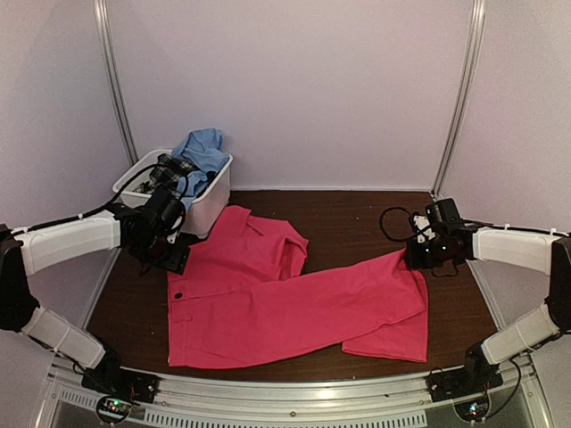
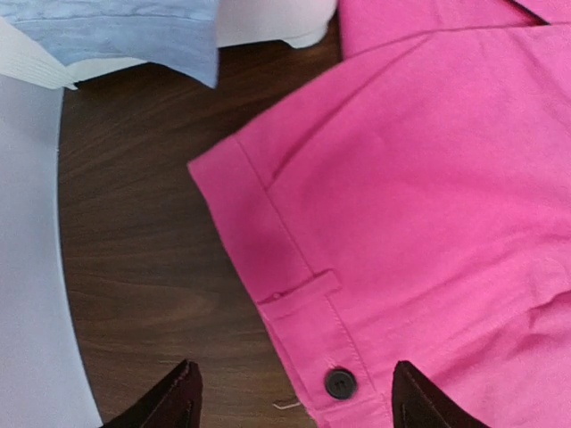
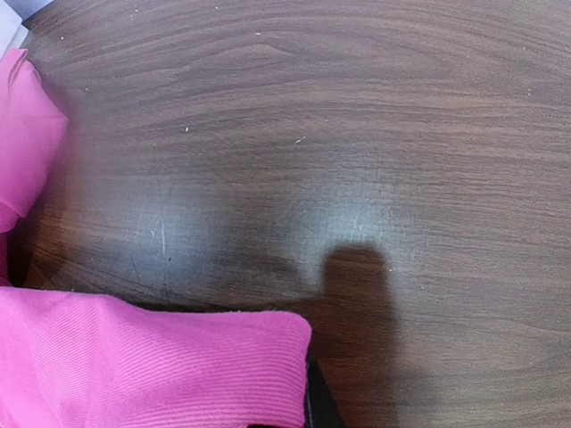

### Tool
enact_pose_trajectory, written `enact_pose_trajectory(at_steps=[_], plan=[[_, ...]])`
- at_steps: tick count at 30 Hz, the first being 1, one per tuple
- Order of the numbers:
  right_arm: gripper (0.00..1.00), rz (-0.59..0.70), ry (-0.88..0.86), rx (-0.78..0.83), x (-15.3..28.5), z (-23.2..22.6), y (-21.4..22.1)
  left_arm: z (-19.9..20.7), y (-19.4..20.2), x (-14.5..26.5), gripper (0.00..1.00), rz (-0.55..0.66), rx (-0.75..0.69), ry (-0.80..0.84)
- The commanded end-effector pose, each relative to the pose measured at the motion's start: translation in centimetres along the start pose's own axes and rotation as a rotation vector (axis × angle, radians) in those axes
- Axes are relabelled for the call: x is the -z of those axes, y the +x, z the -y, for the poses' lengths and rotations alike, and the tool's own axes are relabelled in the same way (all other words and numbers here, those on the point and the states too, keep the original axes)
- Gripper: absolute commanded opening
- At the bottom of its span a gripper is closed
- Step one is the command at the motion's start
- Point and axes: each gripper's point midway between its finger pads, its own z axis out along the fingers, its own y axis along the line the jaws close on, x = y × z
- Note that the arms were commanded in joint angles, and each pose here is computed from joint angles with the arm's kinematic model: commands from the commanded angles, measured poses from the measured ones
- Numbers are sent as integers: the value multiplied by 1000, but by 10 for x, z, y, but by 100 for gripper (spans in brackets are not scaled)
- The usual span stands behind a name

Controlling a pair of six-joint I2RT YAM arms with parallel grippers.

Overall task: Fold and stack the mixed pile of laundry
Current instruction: Flatten out the crumpled trousers at the center of the board.

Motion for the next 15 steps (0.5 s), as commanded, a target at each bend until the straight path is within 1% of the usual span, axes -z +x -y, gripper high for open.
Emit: enact_pose_trajectory(at_steps=[1,5,8,9,12,13,15], plan=[[0,17,-53,-1,1,-11,-6,58,21,-3,74,-39,-3,218],[0,102,-20,3,23,-11,-36,102,51,-17,66,-127,-52,278],[0,180,29,13,49,-6,-61,114,62,-27,62,-164,-35,304],[0,200,47,26,56,-5,-68,113,65,-30,62,-176,-32,294],[0,256,83,60,76,-4,-90,96,76,-42,62,-228,-28,188],[0,264,64,76,80,-9,-97,86,82,-48,61,-254,-13,151],[0,231,-25,110,74,-28,-96,65,89,-55,60,-285,47,114]])
